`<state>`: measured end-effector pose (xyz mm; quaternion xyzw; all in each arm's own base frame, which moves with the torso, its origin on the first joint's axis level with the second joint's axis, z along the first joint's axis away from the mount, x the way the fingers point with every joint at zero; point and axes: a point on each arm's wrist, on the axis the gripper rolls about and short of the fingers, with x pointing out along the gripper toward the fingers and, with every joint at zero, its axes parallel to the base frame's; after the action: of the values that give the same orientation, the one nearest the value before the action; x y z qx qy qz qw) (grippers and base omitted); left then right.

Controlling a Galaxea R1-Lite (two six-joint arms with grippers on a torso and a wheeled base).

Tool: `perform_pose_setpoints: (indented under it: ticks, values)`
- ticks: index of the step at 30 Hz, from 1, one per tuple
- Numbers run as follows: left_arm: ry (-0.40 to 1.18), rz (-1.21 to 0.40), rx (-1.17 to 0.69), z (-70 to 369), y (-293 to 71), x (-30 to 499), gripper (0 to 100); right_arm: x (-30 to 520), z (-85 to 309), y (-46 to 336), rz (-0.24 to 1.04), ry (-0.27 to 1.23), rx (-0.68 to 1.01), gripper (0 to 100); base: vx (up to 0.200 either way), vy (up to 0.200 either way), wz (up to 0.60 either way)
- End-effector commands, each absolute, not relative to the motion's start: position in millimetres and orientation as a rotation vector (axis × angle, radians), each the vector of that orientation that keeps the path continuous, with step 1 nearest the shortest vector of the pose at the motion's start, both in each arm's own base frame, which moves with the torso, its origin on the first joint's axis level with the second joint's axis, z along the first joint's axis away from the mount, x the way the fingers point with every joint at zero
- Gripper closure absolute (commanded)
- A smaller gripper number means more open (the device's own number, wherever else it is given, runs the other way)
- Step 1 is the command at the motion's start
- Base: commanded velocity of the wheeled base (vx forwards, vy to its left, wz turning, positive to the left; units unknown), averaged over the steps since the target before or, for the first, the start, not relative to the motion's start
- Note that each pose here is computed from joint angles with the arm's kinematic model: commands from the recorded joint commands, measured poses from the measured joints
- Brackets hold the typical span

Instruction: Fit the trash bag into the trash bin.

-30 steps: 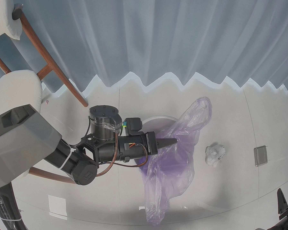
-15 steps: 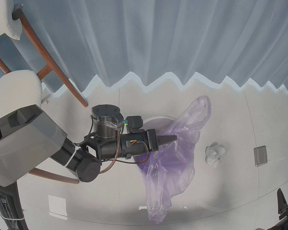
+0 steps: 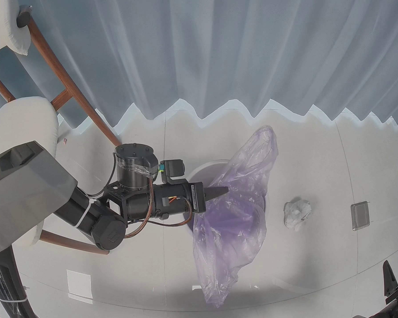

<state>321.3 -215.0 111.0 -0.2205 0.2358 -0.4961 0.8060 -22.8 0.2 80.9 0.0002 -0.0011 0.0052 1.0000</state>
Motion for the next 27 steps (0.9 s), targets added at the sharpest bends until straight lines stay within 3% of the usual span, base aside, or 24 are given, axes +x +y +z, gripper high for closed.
perform_pose_setpoints:
  ticks: [1, 7, 14, 19, 22, 23, 25, 27]
  values:
    - [0.485, -0.934, -0.332, 114.4, -214.1, 319.9, 100, -22.8, 75.6, 0.3, 0.012, -0.002, 0.000, 0, 0.000, 0.000, 0.00]
    - [0.492, -0.857, -0.223, 150.4, -213.3, 315.8, 100, -22.8, 75.6, 0.3, 0.012, -0.002, 0.003, 0, 0.000, 0.000, 0.00]
    - [0.511, -0.897, -0.014, 154.1, -230.0, 298.0, 100, -22.8, 76.0, 0.2, 0.008, -0.005, 0.018, 0, 0.000, 0.000, 0.00]
    - [0.451, -0.934, 0.182, 147.6, -225.6, 298.0, 100, -19.8, 120.2, -1.1, 0.086, -0.062, 0.052, 0, 0.000, 0.000, 0.00]
    - [0.440, -0.954, 0.254, 144.6, -225.4, 296.7, 100, -11.8, 133.9, -2.3, 0.233, 0.001, 0.185, 0, 0.000, 0.000, 0.00]
    - [0.432, -0.967, 0.283, 142.9, -227.3, 295.5, 100, -2.0, 142.1, -0.5, 0.299, 0.091, 0.338, 0, 0.000, 0.000, 0.00]
    - [0.418, -0.981, 0.309, 142.5, -229.3, 294.3, 100, 9.5, 150.2, 3.6, 0.323, 0.190, 0.503, 0, 0.000, 0.000, 0.00]
    - [0.406, -0.997, 0.320, 142.9, -232.2, 292.3, 100, 17.1, 156.6, 6.7, 0.323, 0.235, 0.549, 0, 0.000, 0.000, 0.00]
